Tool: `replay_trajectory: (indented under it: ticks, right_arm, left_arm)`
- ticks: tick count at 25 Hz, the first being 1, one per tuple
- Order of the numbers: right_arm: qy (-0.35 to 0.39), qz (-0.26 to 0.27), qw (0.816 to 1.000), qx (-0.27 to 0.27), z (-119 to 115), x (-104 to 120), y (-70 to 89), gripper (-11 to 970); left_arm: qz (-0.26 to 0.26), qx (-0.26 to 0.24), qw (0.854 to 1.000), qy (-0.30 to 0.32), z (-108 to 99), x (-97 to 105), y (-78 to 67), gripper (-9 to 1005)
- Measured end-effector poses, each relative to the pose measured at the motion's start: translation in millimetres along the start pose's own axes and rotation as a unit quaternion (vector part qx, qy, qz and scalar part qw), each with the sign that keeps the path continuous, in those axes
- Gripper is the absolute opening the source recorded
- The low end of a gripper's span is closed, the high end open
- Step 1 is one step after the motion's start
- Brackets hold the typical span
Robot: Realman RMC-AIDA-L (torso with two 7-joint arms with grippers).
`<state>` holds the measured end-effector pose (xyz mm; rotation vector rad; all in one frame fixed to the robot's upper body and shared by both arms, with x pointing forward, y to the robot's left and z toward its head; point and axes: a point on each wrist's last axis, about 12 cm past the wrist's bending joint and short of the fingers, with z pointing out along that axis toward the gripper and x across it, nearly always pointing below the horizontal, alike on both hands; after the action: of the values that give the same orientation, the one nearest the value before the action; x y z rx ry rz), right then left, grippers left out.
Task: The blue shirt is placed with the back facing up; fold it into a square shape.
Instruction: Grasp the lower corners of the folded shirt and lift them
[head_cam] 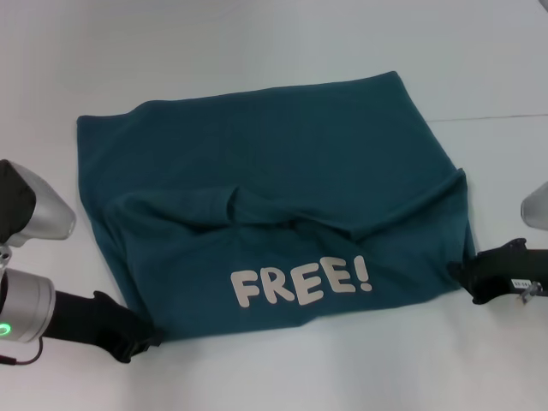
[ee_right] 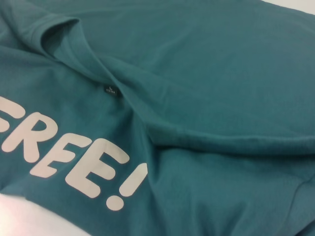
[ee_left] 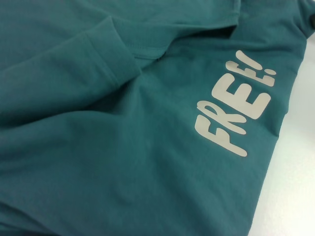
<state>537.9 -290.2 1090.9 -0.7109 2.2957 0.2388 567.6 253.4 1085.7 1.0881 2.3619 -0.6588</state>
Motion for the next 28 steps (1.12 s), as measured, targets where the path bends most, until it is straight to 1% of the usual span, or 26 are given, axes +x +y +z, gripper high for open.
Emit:
replay_trajectory:
  ticks: [5,11,19,28]
  right_arm:
    - [-0.007,-0.013,1.0,0.008,-5.4,2.9,6.9,35]
    - [-0.014,-0.021,1.0,0.015,-12.3,8.0,9.3,36]
    - [-0.045,-0.014,0.999,0.003,-22.4,17.0,14.2,35]
    - [-0.049,-0.014,0.999,0.003,-29.6,31.8,18.5,36]
  left_arm:
    - [0.004,0.005,1.0,0.01,-4.3,5.4,-2.7,45]
    - [0.002,0.016,1.0,0.013,-9.1,13.0,-7.2,46]
    - [0.003,0.019,1.0,0.007,-17.0,18.9,-16.9,46]
    - [0.003,0.024,1.0,0.003,-22.7,22.2,-24.0,45]
